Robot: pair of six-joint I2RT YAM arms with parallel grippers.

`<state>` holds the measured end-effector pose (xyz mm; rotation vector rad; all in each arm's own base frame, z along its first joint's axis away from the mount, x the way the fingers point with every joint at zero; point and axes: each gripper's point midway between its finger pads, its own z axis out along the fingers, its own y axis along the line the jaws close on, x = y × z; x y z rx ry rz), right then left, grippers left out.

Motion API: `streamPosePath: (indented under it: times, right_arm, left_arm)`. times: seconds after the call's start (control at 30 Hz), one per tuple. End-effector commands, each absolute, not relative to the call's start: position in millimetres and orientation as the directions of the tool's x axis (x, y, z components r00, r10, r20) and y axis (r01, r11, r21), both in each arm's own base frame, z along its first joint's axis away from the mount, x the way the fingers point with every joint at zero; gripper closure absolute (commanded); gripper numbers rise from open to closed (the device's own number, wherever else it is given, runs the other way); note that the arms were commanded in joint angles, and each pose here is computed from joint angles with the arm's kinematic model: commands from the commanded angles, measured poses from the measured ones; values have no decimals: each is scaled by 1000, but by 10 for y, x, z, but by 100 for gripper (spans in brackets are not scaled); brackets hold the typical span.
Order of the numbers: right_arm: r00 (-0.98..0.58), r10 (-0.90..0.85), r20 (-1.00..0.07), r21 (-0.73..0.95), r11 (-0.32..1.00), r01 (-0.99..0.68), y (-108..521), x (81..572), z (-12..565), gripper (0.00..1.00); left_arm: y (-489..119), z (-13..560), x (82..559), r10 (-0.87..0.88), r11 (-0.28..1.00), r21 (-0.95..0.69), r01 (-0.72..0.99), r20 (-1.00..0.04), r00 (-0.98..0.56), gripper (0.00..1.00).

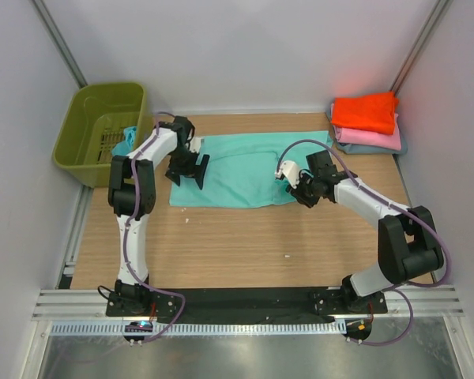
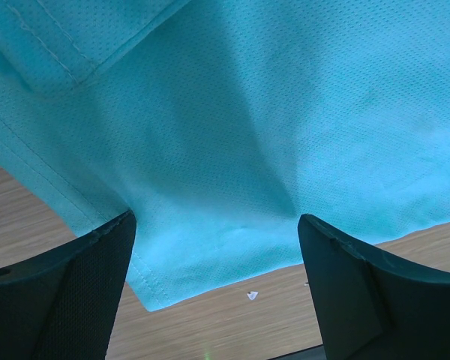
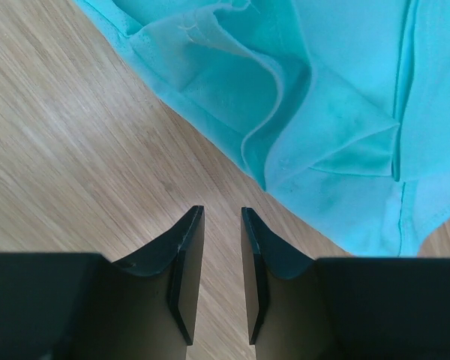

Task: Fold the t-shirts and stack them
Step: Fold the tshirt

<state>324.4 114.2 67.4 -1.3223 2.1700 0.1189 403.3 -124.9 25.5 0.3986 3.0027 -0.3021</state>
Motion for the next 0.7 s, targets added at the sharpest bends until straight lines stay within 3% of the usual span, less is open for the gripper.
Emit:
streamPosePath:
  times: [0.0,0.67]
  right_arm:
    - [-288,-770,-570,-224,483,-846,1261,3390,716,68]
    - [-268,-788,-554,-298,489,-820,1147,3712,651,69]
  left_arm:
    - [-1245,291,3960,271,943,-165,288,-119,-955,10]
    - [-1308,180,3904,323,932,-145,333,-91,-942,9]
